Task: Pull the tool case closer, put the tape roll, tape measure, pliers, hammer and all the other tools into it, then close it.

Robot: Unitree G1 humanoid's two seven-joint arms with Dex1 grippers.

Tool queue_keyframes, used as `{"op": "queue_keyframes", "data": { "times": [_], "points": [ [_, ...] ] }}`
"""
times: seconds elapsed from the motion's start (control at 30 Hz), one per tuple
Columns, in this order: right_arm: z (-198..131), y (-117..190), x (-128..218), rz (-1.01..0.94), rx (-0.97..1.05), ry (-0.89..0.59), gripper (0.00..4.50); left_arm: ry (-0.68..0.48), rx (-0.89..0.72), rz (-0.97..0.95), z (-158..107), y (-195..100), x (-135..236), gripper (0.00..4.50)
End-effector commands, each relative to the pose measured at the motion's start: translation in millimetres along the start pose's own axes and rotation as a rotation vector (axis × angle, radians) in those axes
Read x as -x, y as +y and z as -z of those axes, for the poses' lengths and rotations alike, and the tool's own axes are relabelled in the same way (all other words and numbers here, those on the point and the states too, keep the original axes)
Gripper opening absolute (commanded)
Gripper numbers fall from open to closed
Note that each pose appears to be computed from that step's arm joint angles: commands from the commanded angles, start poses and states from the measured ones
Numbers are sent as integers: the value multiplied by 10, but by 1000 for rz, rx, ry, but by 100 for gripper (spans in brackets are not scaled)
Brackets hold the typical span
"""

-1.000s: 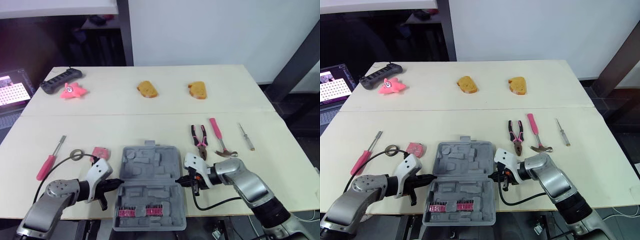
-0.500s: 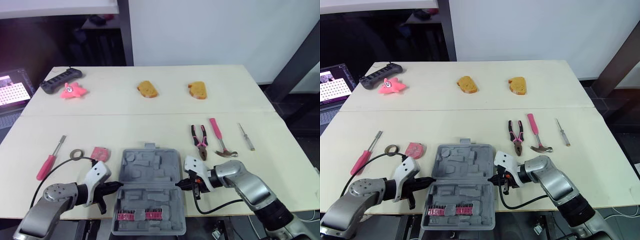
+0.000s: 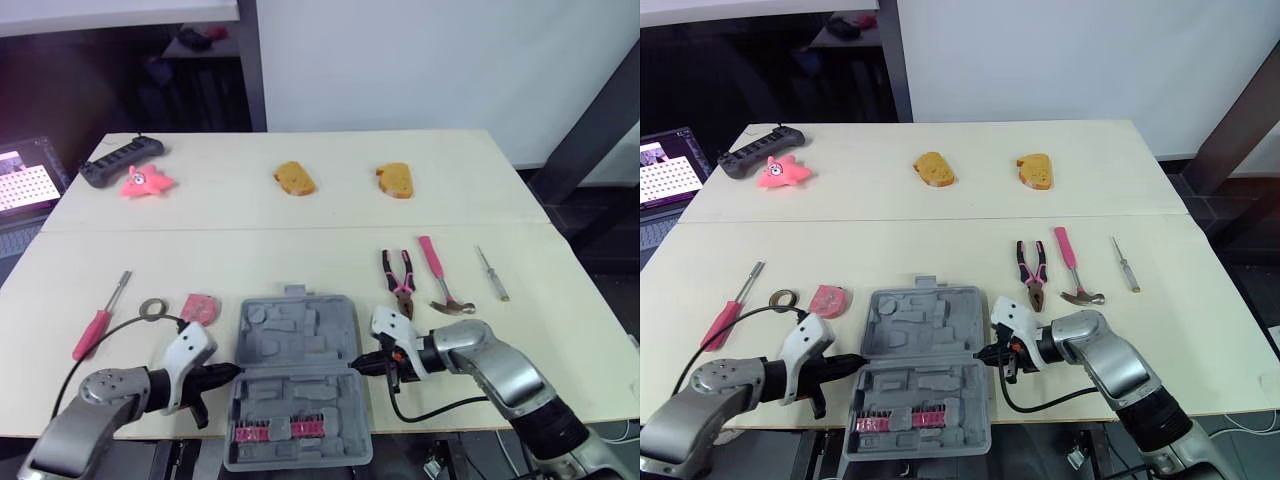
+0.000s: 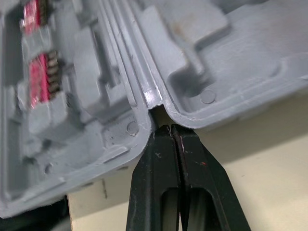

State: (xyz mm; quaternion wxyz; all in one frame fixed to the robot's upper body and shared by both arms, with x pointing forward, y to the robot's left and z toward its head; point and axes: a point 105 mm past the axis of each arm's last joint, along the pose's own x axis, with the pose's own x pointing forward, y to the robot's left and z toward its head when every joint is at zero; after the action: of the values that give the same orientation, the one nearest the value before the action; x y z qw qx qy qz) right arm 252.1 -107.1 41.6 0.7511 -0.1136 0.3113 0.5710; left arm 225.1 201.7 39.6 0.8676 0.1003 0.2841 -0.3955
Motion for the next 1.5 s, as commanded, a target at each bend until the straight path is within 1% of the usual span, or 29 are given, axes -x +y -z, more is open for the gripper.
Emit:
{"op": "queue_keyframes", "data": {
  "times": [0.03,0.13,0.23,0.33,0.4,0.43,0.5,0.53,0.57,0.6,0.63,0.67,0.73,0.87,0.97,1.13,1.3,1.4,1.5],
  "points": [
    [-85,-89,214,49,7,-46,6,-23,-24,-63,-48,127,164,0],
    [-83,-185,415,86,-2,-58,6,-50,-22,-110,-84,232,313,0],
    [-116,-218,579,94,-2,-87,6,-103,-3,-143,-153,320,449,0],
    [-179,-204,799,77,-30,-158,6,-157,2,-191,-231,423,641,0],
    [-196,-204,940,73,-67,-194,0,-183,3,-220,-255,483,781,54],
    [-191,-209,1021,78,-80,-205,28,-188,-6,-238,-260,516,868,86],
    [-165,-247,1242,112,-99,-236,91,-216,-22,-321,-253,655,1122,182],
    [-149,-268,1328,131,-105,-246,144,-230,-24,-357,-246,712,1225,236],
    [-131,-291,1389,151,-105,-251,186,-242,-20,-387,-230,763,1304,280],
    [-88,-333,1504,186,-105,-262,241,-236,-22,-428,-164,820,1428,339],
    [-60,-356,1576,207,-103,-269,289,-228,-25,-452,-116,851,1506,386],
    [-54,-396,1698,243,-108,-309,344,-225,-16,-491,-48,894,1620,445],
    [-65,-478,1891,310,-121,-381,445,-220,-19,-527,42,922,1763,450],
    [187,-601,2211,443,-130,-344,445,-244,23,-641,244,1004,2071,450],
    [320,-674,2375,512,-159,-349,445,-275,46,-614,273,939,2090,450],
    [317,-718,2388,515,-155,-376,445,-299,20,-606,224,952,2074,450],
    [2,-696,2220,412,-106,-412,445,-321,-11,-600,145,937,2056,450],
    [-324,-574,1996,250,-90,-437,445,-360,7,-552,84,796,2008,450],
    [-570,-428,1765,112,-26,-381,445,-365,15,-553,89,677,1985,450]
  ]
}}
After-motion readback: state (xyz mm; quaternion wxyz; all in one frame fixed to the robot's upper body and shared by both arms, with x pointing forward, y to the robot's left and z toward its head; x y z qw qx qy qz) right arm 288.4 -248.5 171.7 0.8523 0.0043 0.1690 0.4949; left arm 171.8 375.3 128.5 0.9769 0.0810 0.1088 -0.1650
